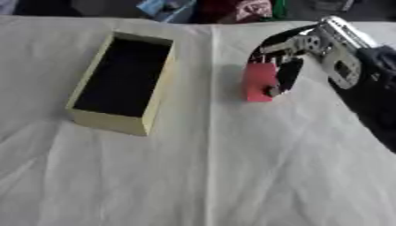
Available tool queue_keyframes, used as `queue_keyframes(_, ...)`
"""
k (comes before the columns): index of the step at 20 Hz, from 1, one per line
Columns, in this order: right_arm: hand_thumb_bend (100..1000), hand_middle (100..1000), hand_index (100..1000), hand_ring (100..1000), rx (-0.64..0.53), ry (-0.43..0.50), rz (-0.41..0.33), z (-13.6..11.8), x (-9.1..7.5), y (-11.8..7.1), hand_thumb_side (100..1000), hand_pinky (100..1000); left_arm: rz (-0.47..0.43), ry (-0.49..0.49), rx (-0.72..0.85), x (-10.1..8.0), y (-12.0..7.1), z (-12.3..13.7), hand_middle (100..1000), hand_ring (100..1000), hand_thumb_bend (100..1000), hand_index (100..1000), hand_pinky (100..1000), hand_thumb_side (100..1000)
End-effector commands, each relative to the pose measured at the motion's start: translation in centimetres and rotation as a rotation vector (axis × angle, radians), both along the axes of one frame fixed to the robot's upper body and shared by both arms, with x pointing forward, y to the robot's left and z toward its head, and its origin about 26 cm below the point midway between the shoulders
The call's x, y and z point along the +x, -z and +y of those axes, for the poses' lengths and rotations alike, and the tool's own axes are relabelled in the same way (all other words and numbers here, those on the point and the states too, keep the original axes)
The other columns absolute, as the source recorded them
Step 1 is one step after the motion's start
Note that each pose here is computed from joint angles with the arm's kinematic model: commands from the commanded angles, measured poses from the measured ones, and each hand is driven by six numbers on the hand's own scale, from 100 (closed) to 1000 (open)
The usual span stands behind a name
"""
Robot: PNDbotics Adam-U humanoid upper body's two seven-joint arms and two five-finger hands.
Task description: Pick up objects on the table and place them in the box.
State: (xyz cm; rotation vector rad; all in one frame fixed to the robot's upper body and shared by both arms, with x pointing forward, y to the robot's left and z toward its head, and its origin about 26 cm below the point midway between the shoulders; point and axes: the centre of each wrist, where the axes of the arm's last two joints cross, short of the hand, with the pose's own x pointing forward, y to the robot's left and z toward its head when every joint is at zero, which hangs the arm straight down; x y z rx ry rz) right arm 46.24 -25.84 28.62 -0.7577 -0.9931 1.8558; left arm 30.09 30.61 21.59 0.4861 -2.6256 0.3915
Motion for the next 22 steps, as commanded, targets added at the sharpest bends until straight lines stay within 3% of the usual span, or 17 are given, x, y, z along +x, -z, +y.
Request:
queue_keyframes(1,100,658,785,739,0.011,0.006,-0.031,0.2,-0.1,-0.9,100,693,-0.032,0.009,0.018,-0.3,-0.9,-0.1,519,543,203,657,568,100)
queue_keyframes(5,100,643,766,732,0.031,0.007,-0.042,0.2,-0.3,-1.3,100,690,-0.032,0.009,0.019,-0.3,-0.9,-0.1,520,543,204,657,569,100)
queue_keyframes(9,100,638,764,732,0.058,-0.007,-0.078,-0.1,-1.1,-2.8,100,692,-0.031,0.007,0.021,-0.3,-0.9,-0.1,520,543,203,657,569,100)
queue_keyframes(22,100,617,650,736,0.16,-0.118,-0.307,1.5,-3.6,-9.1,100,706,-0.032,0.007,0.026,-0.3,-1.0,0.0,521,544,202,658,570,100)
